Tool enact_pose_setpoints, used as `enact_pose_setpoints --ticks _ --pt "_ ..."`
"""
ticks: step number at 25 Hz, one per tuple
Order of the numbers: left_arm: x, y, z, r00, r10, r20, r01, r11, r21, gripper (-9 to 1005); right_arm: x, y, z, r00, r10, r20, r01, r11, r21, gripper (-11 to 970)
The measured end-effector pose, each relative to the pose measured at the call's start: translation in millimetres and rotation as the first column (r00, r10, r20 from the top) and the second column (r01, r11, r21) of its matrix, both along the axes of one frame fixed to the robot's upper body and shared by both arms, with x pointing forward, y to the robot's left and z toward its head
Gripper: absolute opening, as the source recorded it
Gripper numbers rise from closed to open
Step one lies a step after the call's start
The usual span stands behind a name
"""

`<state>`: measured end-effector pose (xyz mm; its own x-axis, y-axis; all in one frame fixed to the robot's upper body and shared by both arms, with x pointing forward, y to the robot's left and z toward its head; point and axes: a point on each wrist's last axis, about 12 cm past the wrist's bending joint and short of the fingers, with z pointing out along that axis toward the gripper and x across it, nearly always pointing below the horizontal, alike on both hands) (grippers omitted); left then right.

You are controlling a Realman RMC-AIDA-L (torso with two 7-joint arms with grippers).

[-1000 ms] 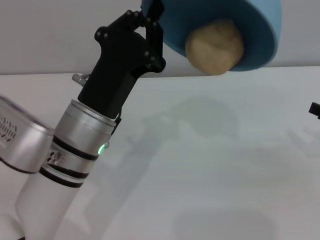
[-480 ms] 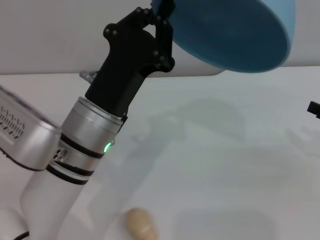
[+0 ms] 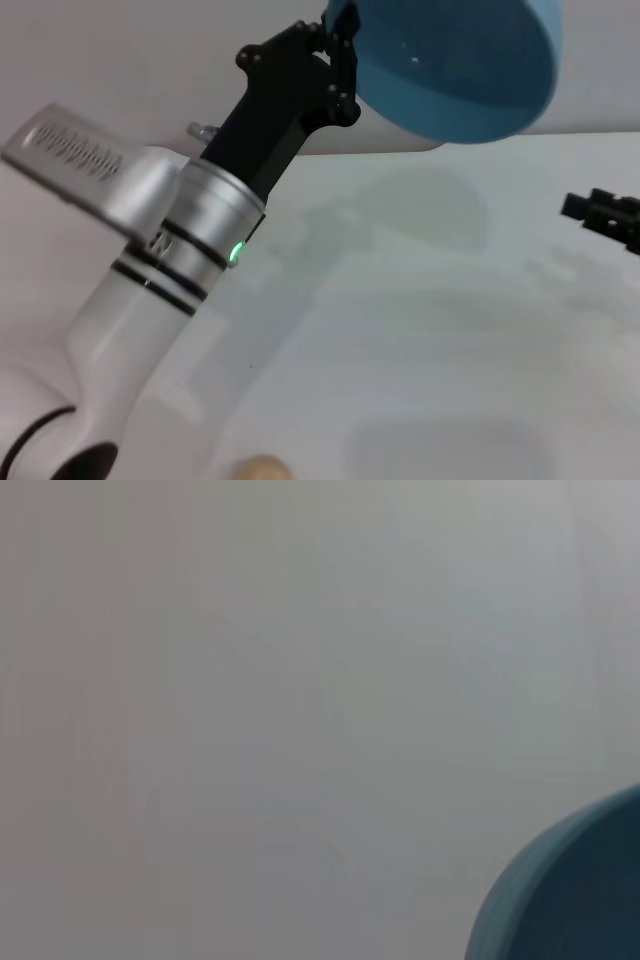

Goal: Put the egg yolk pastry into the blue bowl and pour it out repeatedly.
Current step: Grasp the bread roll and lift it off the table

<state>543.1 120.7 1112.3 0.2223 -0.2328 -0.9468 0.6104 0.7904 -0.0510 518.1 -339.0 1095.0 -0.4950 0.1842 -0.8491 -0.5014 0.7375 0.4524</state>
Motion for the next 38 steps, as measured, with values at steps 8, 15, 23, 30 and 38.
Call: enact_pose_setpoints --ticks 8,15,23,30,38 --pt "37.7 -2.6 9.0 0.951 0.081 -0.299 -0.044 0.991 0.127 -1 14.7 43.6 2.1 0.981 0.196 -0.008 -0.196 0.98 -0.038 534" --pt "77.7 12.9 24.1 0.762 0.19 -0.619 -0.008 0.959 0.285 -1 28.0 96.3 1.7 0.906 0.41 -0.104 -0.421 0.898 -0.131 534" --pt "94.1 25.5 22.1 0.538 0.355 -0.764 0.119 0.866 0.486 0 33.2 158.9 6.8 0.782 0.594 -0.19 -0.622 0.763 -0.175 530" --pt "86.8 25.4 15.5 0.459 0.406 -0.79 0.198 0.82 0.537 0 26.4 205.0 3.3 0.683 0.682 -0.263 -0.731 0.646 -0.222 528" --pt "83.8 23.4 13.9 0.445 0.409 -0.796 0.217 0.813 0.539 0 13.1 245.2 -12.7 0.622 0.691 -0.369 -0.783 0.562 -0.268 527"
